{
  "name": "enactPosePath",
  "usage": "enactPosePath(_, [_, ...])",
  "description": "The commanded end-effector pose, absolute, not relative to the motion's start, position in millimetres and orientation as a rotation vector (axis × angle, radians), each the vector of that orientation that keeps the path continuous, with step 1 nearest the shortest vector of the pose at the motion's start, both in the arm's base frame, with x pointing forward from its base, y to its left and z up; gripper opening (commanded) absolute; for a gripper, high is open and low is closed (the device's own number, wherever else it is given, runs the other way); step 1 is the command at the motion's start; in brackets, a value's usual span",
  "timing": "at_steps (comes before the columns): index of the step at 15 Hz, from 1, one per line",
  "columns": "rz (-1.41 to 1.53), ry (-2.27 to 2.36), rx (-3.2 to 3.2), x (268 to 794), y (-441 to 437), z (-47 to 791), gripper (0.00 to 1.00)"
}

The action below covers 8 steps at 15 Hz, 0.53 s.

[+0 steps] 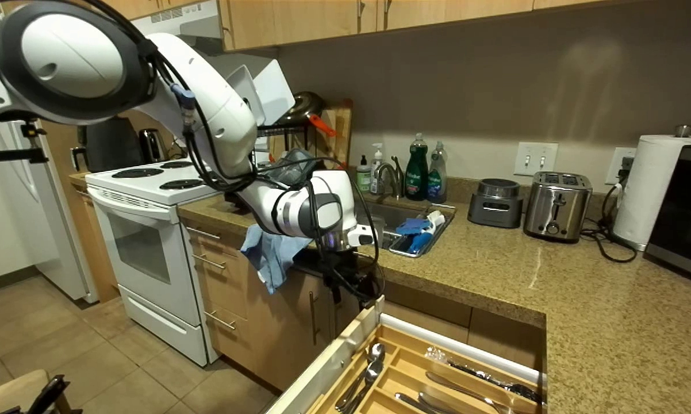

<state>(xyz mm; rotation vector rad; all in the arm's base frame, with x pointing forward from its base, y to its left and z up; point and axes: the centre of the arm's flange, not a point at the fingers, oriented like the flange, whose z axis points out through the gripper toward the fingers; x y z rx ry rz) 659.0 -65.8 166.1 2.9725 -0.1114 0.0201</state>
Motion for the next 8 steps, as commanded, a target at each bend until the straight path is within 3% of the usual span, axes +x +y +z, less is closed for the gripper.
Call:
enactPosePath(1, [0.039,-0.203,2.954,676,-114,182,1.0])
enactPosePath(8, [-0.031,-0.344,2.968,680,-152,184,1.0])
